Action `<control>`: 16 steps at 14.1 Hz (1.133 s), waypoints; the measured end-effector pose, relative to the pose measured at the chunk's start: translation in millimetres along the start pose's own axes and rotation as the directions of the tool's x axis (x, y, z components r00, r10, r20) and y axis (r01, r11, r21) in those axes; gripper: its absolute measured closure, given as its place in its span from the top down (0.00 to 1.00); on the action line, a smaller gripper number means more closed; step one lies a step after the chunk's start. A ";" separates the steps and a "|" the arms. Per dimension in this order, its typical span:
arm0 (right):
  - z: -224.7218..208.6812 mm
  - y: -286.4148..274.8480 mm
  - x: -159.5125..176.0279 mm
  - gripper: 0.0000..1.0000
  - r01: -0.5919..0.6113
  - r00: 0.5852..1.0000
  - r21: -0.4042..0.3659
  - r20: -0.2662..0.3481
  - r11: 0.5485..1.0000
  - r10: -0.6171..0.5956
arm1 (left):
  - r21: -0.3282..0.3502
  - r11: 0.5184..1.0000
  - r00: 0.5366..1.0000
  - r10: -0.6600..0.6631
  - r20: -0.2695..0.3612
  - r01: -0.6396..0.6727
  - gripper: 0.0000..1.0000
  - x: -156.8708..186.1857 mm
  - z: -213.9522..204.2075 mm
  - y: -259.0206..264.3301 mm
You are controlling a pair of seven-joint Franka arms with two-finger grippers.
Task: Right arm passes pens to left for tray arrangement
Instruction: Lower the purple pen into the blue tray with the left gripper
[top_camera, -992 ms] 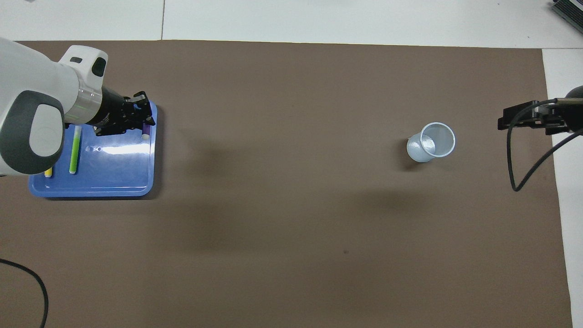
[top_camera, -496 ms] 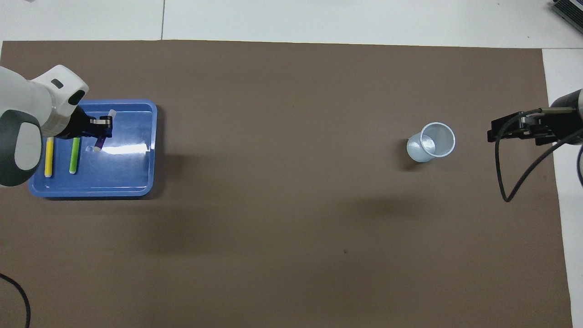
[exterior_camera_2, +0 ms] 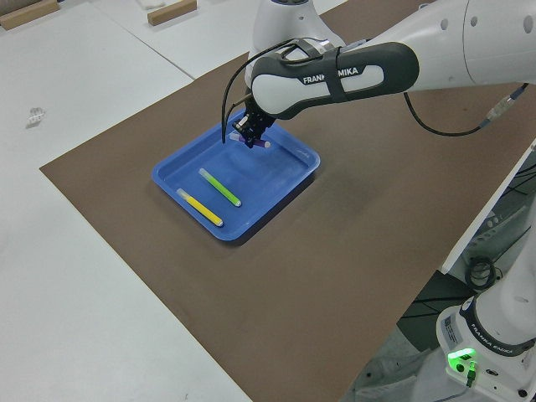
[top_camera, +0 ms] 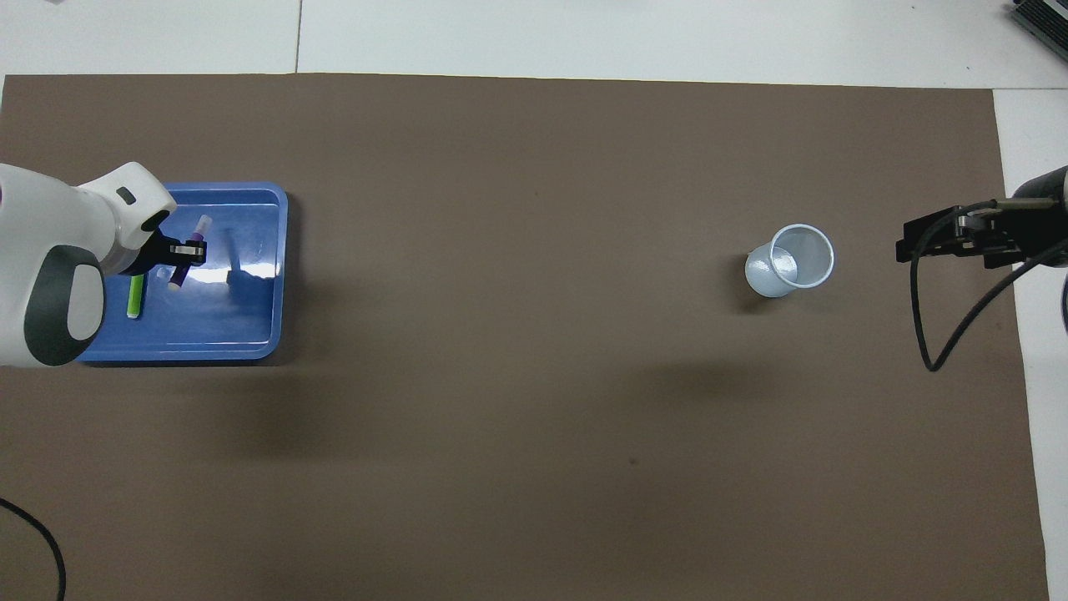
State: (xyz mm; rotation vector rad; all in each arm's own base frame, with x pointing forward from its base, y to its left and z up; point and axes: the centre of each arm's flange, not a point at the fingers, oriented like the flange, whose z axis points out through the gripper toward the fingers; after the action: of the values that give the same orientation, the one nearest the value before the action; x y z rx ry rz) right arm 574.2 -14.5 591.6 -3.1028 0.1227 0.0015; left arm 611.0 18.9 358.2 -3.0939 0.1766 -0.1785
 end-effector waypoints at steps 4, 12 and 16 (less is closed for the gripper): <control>-0.4 0.4 -0.1 1.00 0.018 1.000 0.000 -0.001 1.000 -0.018 | -0.016 1.000 1.000 0.011 0.004 -0.011 0.19 -13.2 30.2 6.4; -4.4 -0.1 -2.3 1.00 0.049 0.999 -0.001 -0.006 0.999 -0.050 | -0.016 1.000 1.000 0.011 0.010 -0.010 0.64 -16.8 34.6 6.1; -10.6 -3.9 -5.6 1.00 0.056 0.998 -0.002 -0.016 0.998 -0.056 | -0.006 1.000 1.000 0.003 -0.012 -0.003 1.00 -2.3 12.9 -0.9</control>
State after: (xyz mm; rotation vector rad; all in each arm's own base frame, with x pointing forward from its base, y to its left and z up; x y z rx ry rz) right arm 569.0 -10.6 602.3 -3.1069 0.0361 -0.0249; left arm 610.3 20.5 345.2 -3.0991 0.1823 -0.1968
